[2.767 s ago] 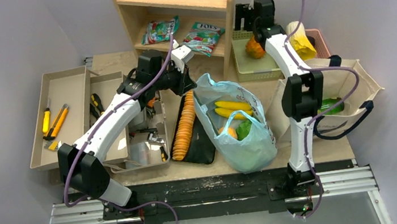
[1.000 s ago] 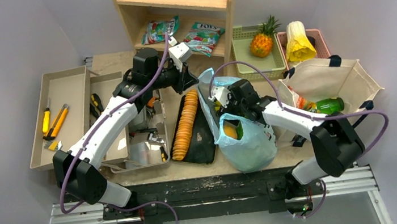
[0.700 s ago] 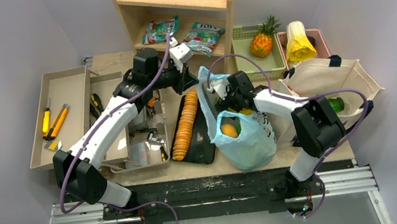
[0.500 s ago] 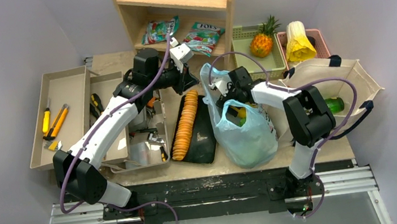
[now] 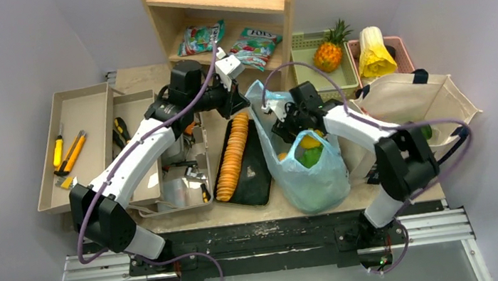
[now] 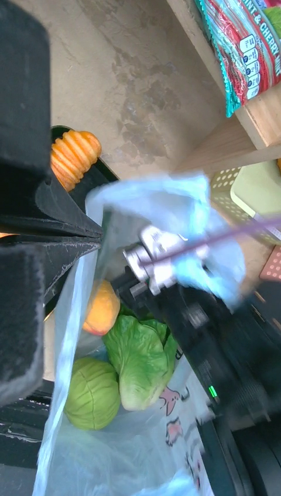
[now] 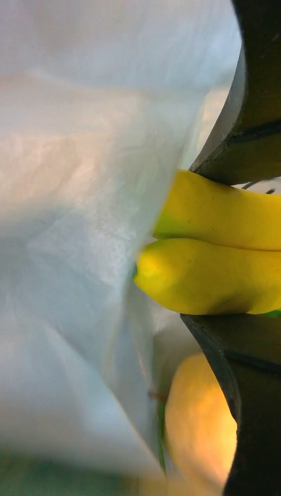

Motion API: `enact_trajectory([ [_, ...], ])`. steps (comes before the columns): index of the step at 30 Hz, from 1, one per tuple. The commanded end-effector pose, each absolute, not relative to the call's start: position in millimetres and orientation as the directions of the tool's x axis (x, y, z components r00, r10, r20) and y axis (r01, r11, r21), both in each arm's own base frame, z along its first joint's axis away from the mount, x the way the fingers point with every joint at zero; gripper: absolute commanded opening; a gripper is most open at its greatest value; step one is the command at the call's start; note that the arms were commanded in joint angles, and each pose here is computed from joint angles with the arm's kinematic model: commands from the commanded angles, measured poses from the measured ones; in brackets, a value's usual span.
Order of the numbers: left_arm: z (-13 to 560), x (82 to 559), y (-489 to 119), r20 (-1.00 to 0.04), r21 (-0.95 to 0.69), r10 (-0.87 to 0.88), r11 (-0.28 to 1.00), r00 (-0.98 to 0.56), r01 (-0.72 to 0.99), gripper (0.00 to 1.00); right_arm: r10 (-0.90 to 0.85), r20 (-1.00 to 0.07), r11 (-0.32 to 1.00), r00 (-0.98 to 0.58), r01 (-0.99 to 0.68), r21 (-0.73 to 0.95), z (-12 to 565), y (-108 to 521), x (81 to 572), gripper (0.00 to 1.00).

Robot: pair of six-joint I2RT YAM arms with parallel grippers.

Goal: Untie the knot of the grocery bags and take out the mixed food

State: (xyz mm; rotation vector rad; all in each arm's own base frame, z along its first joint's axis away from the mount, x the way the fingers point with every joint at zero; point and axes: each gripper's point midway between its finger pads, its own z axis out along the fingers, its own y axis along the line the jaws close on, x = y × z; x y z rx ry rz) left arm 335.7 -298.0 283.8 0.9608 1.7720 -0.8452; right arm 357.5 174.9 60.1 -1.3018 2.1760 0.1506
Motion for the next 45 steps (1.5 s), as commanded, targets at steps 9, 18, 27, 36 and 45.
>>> enact_trajectory([
  [9,299.1,349.6,-297.6,-0.943,-0.123,0.211,0.495,-0.257,0.860,0.00,-0.618,-0.784,0.351,-0.064,-0.914,-0.202,205.0,204.4,292.0,0.00],
  [18,292.2,352.9,-290.8,-0.932,-0.140,0.216,0.529,-0.292,0.837,0.00,-0.494,-0.869,0.311,0.003,-0.933,-0.180,267.6,214.2,257.7,0.00],
  [27,294.7,344.4,-289.1,-0.937,-0.136,0.212,0.507,-0.276,0.851,0.00,-0.174,-0.983,0.551,0.064,-0.821,-0.151,396.5,221.3,292.4,0.00],
  [36,299.2,345.8,-289.4,-0.941,-0.138,0.201,0.510,-0.273,0.849,0.00,0.252,-0.961,0.787,0.113,-0.602,0.135,519.0,163.1,367.2,0.00],
  [45,302.6,345.6,-287.9,-0.947,-0.125,0.192,0.517,-0.257,0.847,0.00,0.191,-0.980,0.972,0.052,-0.146,0.182,463.5,43.5,500.6,0.00],
])
